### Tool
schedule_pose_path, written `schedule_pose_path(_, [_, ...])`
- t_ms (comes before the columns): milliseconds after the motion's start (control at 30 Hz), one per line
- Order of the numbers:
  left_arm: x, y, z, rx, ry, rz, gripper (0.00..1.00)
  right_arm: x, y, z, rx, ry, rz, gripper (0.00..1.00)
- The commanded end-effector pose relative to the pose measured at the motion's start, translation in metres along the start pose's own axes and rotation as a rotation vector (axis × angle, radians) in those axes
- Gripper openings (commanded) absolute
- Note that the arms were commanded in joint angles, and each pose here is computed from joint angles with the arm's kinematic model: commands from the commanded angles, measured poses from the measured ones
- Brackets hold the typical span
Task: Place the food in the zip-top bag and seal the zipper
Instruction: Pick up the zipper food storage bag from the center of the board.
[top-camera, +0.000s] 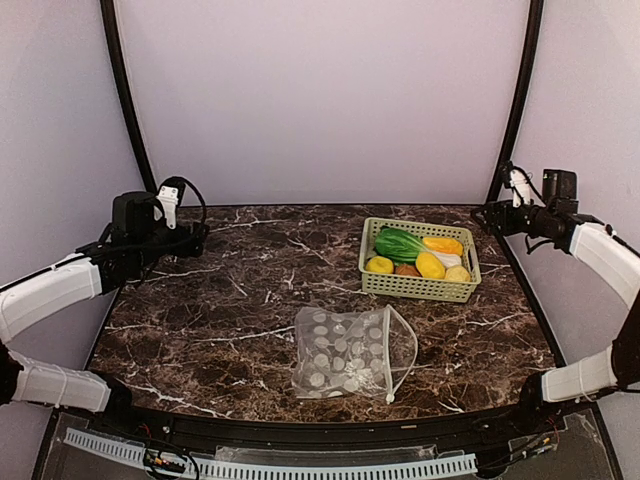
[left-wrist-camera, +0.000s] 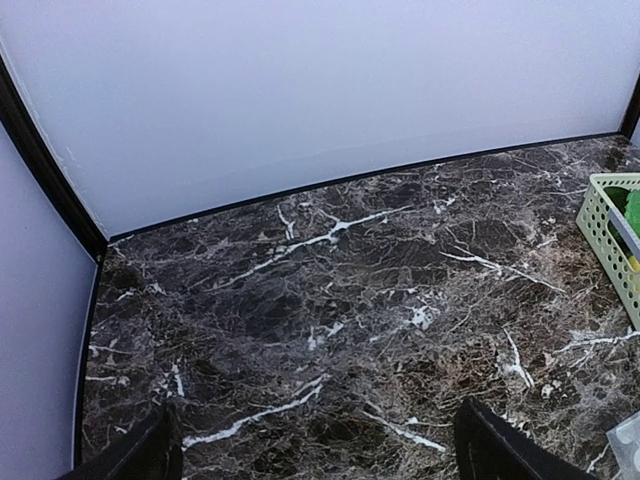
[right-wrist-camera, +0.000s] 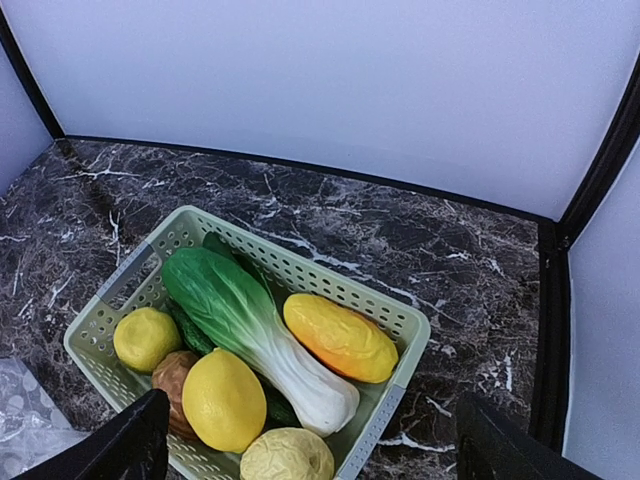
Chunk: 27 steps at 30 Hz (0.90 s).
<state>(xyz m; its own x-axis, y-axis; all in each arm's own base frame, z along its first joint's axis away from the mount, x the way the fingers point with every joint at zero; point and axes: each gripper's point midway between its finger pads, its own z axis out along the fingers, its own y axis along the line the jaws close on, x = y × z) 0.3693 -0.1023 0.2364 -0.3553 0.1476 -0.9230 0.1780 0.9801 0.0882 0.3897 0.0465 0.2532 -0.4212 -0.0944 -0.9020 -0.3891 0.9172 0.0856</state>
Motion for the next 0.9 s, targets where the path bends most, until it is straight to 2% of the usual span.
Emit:
schedule_pose_path(0, [0.003,-0.009,0.007,0.069,-0.034,-0.054,0.95,0.005,0.004,0.001,-0.031,-0.024,-0.05,0.96])
schedule_pose_path(333, [0.025,-0.032,0.03,0.189,0.056,-0.13,0.99,0.012,0.037,0.015,-0.246,0.026,-0.235,0.93])
schedule_pose_path(433, [0.049,-0.021,0.042,0.108,0.149,-0.171,0.99,0.016,0.041,0.03,-0.267,0.057,-0.28,0.91])
schedule_pose_path(500, [0.048,-0.032,0.047,0.168,0.179,-0.13,0.99,0.019,0.041,0.042,-0.267,0.081,-0.291,0.89])
schedule_pose_path(633, [0.048,-0.044,0.048,0.244,0.138,-0.117,0.99,0.018,0.024,0.069,-0.205,0.159,-0.218,0.83])
schedule_pose_path(867, [0.04,-0.073,0.038,0.407,0.133,-0.084,0.8,0.044,-0.026,0.09,-0.052,0.278,-0.051,0.73])
